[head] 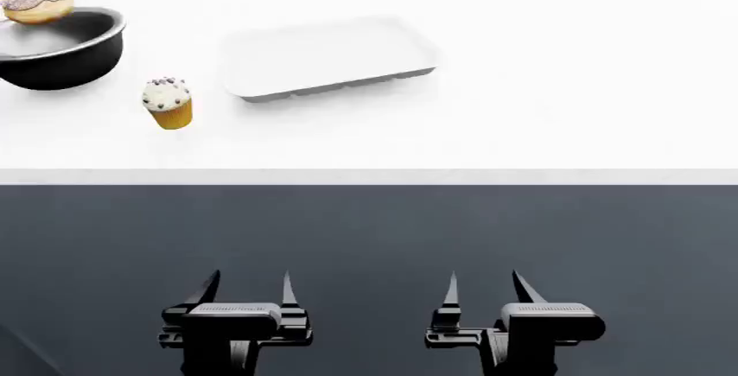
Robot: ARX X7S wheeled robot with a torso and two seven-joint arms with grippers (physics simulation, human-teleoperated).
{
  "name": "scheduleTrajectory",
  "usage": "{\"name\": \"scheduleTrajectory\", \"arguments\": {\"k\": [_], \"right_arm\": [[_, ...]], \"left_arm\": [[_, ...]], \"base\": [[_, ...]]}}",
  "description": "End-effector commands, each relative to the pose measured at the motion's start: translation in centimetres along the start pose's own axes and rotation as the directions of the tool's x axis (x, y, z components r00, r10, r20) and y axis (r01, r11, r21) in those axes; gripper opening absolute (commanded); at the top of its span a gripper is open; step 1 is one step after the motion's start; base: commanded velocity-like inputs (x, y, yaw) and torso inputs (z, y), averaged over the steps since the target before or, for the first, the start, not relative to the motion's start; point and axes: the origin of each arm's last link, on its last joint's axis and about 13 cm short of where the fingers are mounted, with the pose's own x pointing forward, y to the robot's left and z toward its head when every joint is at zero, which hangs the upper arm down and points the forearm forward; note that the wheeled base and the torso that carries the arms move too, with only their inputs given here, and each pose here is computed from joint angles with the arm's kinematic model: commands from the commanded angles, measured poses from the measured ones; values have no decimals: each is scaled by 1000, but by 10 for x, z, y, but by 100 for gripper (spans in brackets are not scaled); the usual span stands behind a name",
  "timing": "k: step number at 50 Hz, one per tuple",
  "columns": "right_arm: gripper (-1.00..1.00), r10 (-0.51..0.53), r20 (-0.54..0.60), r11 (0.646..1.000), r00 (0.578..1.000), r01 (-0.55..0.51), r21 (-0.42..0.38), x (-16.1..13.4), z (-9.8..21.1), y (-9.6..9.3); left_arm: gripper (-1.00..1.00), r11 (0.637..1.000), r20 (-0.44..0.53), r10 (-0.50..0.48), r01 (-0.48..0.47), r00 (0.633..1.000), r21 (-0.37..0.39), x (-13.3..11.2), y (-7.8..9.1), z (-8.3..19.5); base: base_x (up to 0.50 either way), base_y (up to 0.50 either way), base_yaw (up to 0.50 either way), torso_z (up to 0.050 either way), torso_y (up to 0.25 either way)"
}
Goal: Pick up the bowl with donut and place it on the tray. Pick up the cupcake and place it on the tray.
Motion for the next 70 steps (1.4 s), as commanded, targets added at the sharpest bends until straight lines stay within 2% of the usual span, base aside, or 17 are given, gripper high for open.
{"name": "scheduleTrajectory", "arguments": {"k": [1, 27, 70], "right_arm": [[100, 0, 1, 1000, 1000, 0, 5, 0, 0, 0], [100, -15, -6, 1000, 1000, 15, 5, 1, 0, 0], [100, -20, -1, 1000, 1000, 20, -15, 1, 0, 0]], "left_arm": [[100, 1000, -1, 0, 0, 1000, 1, 0, 0, 0], [100, 1000, -16, -9, 10, 1000, 16, -1, -1, -1], [100, 1000, -17, -16, 17, 1000, 17, -2, -1, -1]], "base": [[0, 0, 0, 0, 0], [0, 12, 0, 0, 0], [0, 499, 0, 0, 0]]}}
